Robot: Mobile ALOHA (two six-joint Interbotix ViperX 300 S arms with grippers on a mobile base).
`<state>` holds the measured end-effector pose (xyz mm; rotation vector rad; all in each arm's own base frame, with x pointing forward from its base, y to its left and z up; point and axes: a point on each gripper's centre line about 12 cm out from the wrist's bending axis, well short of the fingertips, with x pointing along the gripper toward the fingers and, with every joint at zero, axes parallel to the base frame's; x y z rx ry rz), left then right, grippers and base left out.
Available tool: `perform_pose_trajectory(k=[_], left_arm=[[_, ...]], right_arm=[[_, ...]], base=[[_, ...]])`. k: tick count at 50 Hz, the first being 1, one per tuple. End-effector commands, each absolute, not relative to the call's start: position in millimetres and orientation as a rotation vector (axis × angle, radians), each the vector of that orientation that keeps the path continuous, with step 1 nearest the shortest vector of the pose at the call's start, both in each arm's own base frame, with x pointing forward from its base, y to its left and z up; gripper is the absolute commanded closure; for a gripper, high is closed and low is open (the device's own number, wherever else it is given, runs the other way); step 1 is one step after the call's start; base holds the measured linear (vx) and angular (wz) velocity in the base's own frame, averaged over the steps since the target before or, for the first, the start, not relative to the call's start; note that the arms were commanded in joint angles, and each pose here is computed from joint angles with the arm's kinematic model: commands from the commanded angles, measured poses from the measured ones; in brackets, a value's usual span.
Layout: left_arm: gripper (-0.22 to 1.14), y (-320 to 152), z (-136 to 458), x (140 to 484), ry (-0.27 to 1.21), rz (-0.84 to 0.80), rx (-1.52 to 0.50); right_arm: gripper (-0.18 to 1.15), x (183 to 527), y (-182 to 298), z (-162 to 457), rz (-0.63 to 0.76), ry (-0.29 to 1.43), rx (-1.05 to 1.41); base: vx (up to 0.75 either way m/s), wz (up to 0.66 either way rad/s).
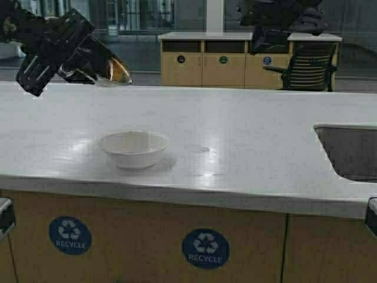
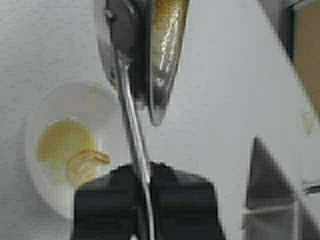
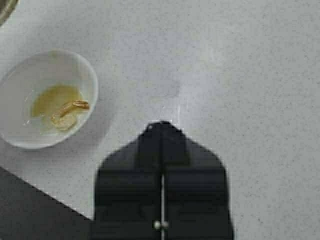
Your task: Add oil to the pan and cook the shrimp and serve it
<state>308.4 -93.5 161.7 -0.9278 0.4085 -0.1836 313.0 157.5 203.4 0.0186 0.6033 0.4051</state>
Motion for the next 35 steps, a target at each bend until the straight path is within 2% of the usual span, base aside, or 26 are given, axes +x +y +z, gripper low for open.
perform_pose_trajectory(k=[1,18,25,35], left_arm=[[0.86,-84,184,318,0.246,-0.265,-1.071],[0.86,-44,134,325,0.232,-0.282,-1.360],[0.86,-44,104,322,0.269,-0.311,-1.422],[0.86,-44,62,316,0.320,-0.269,-1.472]], right_arm=[[0.91,315,159,218,0.410,0.559,0.032],[0.91,315,159,218,0.410,0.561,0.032],[0.91,315,159,218,0.411,0.560,0.030],[0.91,315,159,218,0.411,0.562,0.030]], base=[[0.00,0.00],[0.00,0.00],[0.00,0.00],[0.00,0.00]])
